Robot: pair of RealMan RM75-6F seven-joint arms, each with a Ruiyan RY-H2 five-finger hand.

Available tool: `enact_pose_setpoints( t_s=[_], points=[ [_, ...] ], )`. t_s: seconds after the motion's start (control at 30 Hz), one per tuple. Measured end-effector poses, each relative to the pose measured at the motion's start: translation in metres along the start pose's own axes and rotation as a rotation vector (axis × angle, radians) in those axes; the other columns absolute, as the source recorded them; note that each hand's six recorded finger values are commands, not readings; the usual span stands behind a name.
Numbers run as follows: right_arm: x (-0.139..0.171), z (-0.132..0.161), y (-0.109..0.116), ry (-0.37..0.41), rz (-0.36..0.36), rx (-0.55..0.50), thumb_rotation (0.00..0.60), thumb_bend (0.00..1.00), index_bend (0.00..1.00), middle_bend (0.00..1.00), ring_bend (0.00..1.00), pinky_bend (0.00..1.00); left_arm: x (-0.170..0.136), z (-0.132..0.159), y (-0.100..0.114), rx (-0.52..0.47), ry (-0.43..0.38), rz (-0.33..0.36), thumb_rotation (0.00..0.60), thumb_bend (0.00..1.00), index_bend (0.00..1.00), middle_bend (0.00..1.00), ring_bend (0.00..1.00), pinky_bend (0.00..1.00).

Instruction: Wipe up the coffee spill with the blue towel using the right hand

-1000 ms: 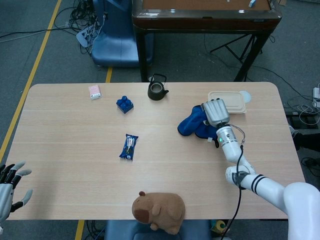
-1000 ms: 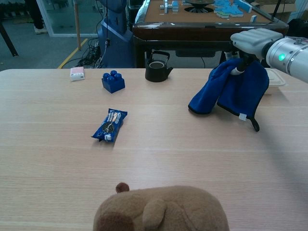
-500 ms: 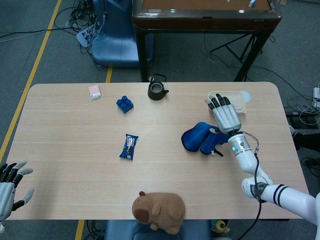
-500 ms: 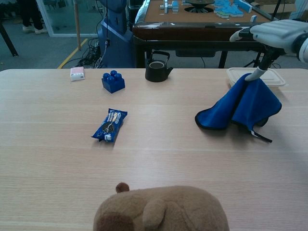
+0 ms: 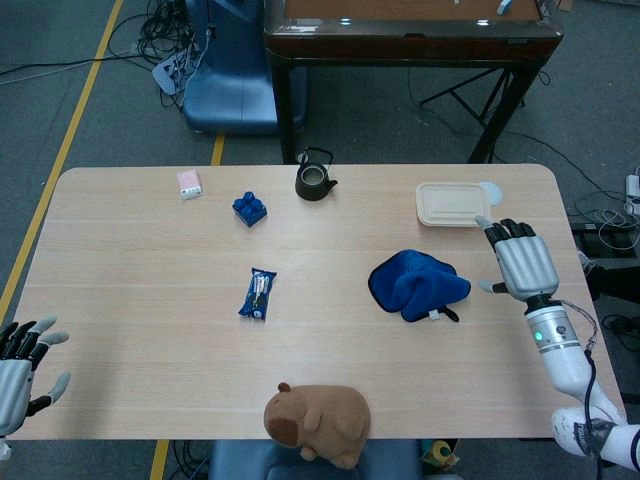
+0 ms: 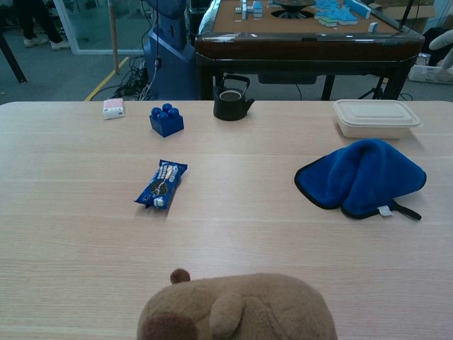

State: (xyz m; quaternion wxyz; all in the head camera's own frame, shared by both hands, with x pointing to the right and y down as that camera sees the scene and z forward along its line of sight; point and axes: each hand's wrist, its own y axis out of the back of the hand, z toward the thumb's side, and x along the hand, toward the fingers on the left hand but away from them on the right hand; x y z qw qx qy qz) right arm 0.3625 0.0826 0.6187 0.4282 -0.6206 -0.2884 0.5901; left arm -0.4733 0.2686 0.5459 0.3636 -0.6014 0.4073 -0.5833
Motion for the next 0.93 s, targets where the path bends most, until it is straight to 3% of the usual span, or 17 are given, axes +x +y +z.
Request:
enact_pose_setpoints(
  t_s=[0.17, 0.6, 0.93],
  points=[
    [0.029, -0.018, 0.006, -0.023, -0.042, -0.003, 0.6, 0.16, 0.14, 0.3, 0.19, 0.27, 0.003, 0.004, -0.001, 0.001, -0.011, -0.001, 0.6, 0.27, 0.31, 0.16, 0.12, 0.07],
    [0.108, -0.049, -0.002, -0.1, -0.059, -0.04, 0.6, 0.16, 0.21, 0.36, 0.23, 0.27, 0.006, 0.013, 0.0, 0.001, -0.034, 0.005, 0.6, 0.27, 0.31, 0.16, 0.12, 0.07],
    [0.118, -0.033, -0.007, -0.049, -0.048, -0.072, 0.6, 0.16, 0.22, 0.37, 0.24, 0.27, 0.008, 0.014, 0.0, 0.005, -0.032, 0.013, 0.6, 0.27, 0.31, 0.16, 0.12, 0.07]
  ],
)
